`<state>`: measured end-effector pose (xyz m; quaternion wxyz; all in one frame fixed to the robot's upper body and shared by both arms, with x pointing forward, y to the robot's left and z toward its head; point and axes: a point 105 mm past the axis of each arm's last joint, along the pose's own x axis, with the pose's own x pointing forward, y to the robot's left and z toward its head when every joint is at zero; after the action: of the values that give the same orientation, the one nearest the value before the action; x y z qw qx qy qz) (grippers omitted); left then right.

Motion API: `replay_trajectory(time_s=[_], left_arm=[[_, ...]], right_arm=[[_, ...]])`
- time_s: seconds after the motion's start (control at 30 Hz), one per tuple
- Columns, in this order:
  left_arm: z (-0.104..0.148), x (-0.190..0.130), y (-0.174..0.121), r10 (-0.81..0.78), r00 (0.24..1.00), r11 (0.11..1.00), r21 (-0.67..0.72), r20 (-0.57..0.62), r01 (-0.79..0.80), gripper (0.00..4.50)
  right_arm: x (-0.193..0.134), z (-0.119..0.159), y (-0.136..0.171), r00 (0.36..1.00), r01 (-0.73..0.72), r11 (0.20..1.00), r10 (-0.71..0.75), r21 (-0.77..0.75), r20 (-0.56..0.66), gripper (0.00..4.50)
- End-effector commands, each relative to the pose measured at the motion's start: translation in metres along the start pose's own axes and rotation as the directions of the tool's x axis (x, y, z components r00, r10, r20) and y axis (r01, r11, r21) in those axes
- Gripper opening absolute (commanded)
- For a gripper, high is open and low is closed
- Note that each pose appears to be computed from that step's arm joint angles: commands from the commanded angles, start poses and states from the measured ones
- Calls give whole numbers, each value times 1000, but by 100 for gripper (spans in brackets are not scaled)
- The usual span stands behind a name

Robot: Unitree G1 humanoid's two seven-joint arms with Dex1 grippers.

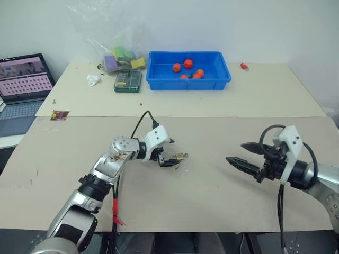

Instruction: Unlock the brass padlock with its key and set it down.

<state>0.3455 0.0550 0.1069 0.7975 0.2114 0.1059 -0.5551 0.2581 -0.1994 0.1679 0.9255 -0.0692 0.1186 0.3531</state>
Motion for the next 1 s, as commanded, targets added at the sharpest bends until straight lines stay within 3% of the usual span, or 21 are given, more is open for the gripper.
replay_trajectory(time_s=[0.03,0.63,0.8,1.0], left_arm=[[7,4,6,17,1000,998,56,3,-17,450],[-12,17,-13,5,999,998,66,-44,-3,450],[-23,20,-13,48,995,996,81,-86,-41,308],[-26,22,-15,37,995,998,59,-88,-32,81]], right_arm=[[-6,13,-1,999,25,999,-23,-42,43,448],[0,15,-16,996,88,994,-85,-69,39,448],[0,16,-18,995,95,993,-93,-76,36,450],[2,16,-19,996,91,993,-90,-78,22,450]])
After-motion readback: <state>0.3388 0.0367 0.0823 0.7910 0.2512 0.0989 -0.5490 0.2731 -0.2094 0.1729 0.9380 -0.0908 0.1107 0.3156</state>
